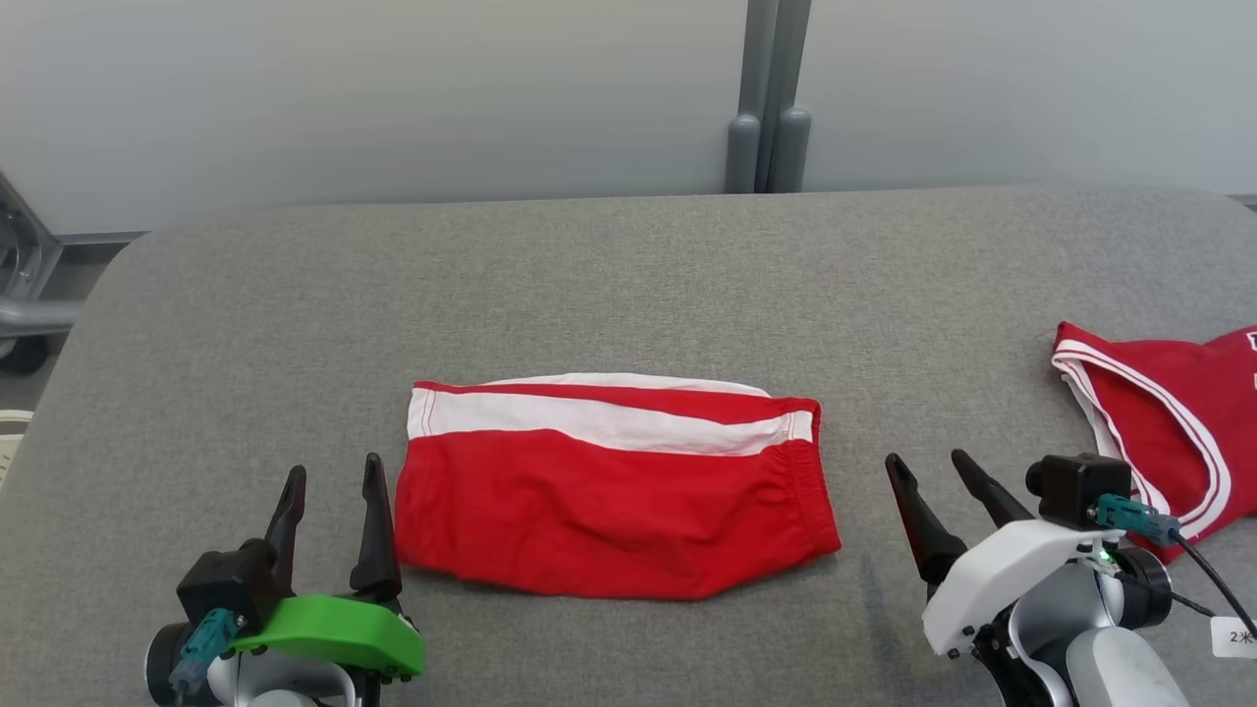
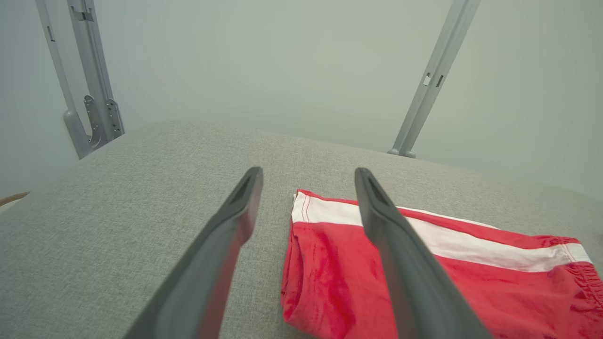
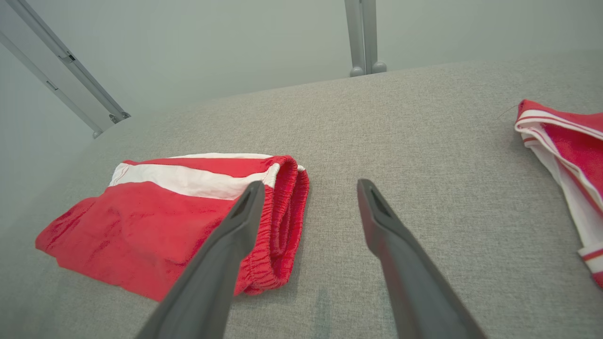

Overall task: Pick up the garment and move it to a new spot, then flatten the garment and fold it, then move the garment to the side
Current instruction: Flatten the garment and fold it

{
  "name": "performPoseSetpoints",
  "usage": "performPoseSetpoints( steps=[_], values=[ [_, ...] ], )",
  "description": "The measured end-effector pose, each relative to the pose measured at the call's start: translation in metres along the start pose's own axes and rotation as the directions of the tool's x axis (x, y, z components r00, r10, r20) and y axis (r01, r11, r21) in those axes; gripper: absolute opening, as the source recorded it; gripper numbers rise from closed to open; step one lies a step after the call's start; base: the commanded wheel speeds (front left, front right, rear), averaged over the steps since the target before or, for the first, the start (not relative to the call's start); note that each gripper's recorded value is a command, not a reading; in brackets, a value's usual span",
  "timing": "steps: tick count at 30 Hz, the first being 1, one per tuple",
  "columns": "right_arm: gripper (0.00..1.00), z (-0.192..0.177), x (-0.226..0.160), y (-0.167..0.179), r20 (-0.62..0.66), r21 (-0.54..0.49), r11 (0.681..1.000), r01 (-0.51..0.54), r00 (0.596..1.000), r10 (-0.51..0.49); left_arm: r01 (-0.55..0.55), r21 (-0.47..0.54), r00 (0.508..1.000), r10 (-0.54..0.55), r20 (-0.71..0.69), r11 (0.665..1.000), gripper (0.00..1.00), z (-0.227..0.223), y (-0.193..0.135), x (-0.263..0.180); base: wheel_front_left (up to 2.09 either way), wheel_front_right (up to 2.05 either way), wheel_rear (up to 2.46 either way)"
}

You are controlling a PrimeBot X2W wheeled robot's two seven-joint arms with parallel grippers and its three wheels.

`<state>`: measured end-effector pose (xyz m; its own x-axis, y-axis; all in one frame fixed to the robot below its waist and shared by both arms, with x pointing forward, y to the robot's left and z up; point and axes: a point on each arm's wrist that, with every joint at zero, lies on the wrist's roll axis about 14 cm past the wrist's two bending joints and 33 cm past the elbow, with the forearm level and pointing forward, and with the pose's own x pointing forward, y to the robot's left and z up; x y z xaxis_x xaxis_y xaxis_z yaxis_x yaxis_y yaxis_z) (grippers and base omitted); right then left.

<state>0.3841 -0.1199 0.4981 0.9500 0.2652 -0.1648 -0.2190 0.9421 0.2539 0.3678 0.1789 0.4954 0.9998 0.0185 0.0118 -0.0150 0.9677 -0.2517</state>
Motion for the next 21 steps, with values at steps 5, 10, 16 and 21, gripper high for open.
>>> performPoseSetpoints(
  steps=[5,10,16,21],
  values=[
    [1.00,-0.022,0.003,0.000,-0.112,-0.021,1.000,-0.014,0.994,0.011,0.001,0.002,1.000,-0.001,0.027,1.000,1.00,0.010,-0.001,-0.006,0.00,0.00,0.00],
    [1.00,-0.031,0.015,0.006,-0.173,-0.033,0.999,-0.043,0.984,0.037,-0.001,0.017,0.999,0.000,0.033,1.000,1.00,0.012,-0.002,-0.014,0.00,0.00,0.00],
    [1.00,-0.039,0.035,0.015,-0.235,-0.030,0.996,-0.079,0.969,0.070,-0.023,0.003,0.999,0.023,0.036,1.000,1.00,0.012,0.001,-0.021,0.00,0.00,0.00],
    [1.00,-0.055,0.050,0.018,-0.304,-0.029,0.995,-0.092,0.950,0.078,-0.047,-0.009,0.998,0.047,0.028,0.999,1.00,0.009,0.005,-0.025,0.00,0.00,0.00]
  ],
)
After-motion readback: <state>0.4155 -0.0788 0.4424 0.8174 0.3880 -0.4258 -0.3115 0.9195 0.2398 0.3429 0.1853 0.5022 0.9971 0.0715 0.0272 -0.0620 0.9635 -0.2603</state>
